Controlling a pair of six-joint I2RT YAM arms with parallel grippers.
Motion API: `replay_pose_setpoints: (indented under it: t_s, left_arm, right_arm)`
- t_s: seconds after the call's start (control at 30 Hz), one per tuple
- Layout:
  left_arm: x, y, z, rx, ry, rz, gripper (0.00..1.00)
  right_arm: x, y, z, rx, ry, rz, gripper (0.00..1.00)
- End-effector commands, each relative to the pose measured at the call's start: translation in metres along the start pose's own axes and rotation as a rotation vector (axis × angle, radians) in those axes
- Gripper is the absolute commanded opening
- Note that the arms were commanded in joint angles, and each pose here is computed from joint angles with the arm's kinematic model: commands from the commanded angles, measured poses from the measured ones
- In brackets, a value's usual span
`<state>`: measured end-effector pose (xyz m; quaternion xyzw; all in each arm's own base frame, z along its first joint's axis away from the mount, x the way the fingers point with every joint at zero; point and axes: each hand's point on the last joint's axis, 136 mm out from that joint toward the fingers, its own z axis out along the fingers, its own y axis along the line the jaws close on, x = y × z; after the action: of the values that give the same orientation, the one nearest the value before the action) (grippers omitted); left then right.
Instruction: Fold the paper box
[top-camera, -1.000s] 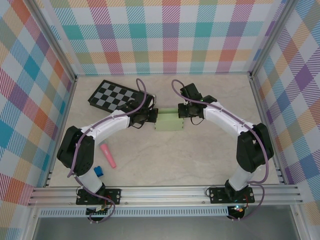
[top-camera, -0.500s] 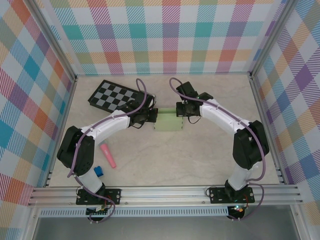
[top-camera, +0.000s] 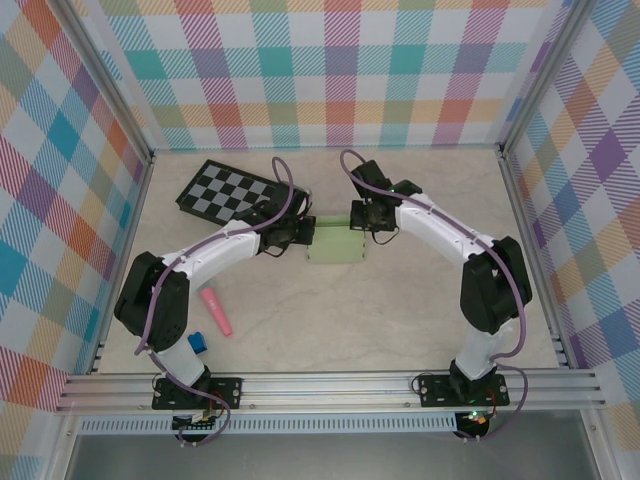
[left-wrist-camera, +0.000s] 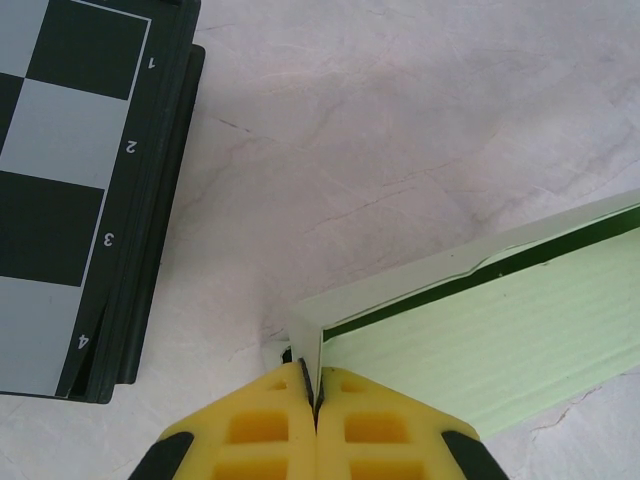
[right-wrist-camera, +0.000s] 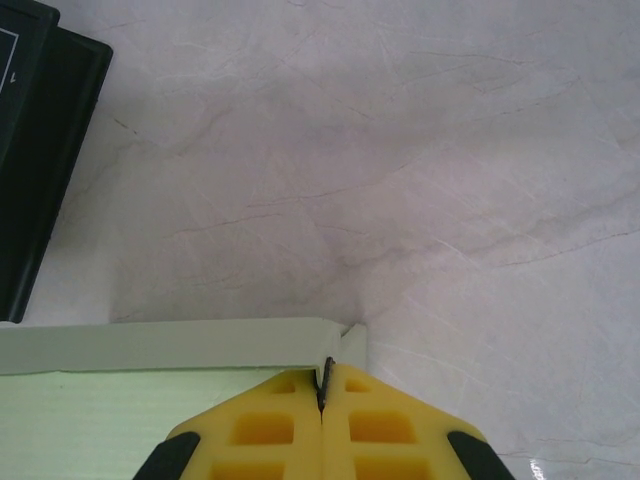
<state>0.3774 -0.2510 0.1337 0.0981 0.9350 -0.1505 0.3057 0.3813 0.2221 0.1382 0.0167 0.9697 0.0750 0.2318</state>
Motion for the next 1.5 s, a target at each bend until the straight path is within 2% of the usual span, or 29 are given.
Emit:
replay_pose_setpoints:
  t_s: [0.0, 0.37, 0.5, 0.8, 1.0, 1.47]
  left_arm:
    - [-0.003, -0.025, 0.002, 0.082, -0.016, 0.011, 0.01]
    - [-0.002, -0.013, 0.011, 0.071, -0.166, 0.028, 0.01]
    - [-0.002, -0.019, 0.012, 0.104, -0.181, 0.025, 0.01]
    - [-0.025, -0.038, -0.012, 0.152, -0.285, 0.074, 0.01]
    - [-0.023, -0.039, -0.011, 0.153, -0.308, 0.098, 0.01]
    - [-0.019, -0.047, 0.004, 0.188, -0.293, 0.069, 0.01]
  right_arm:
    - [0.027, 0.011, 0.009, -0.009, 0.08, 0.008, 0.0]
    - [0.04, -0.01, 0.003, 0.001, -0.077, 0.018, 0.0]
    - [0.035, -0.008, -0.007, -0.015, -0.1, 0.031, 0.0]
    - [0.011, 0.014, -0.024, -0.052, -0.092, 0.019, 0.0]
    - [0.006, 0.017, -0.031, -0.022, -0.024, -0.055, 0.0]
    - [0.017, 0.009, 0.0, -0.003, -0.034, 0.013, 0.0]
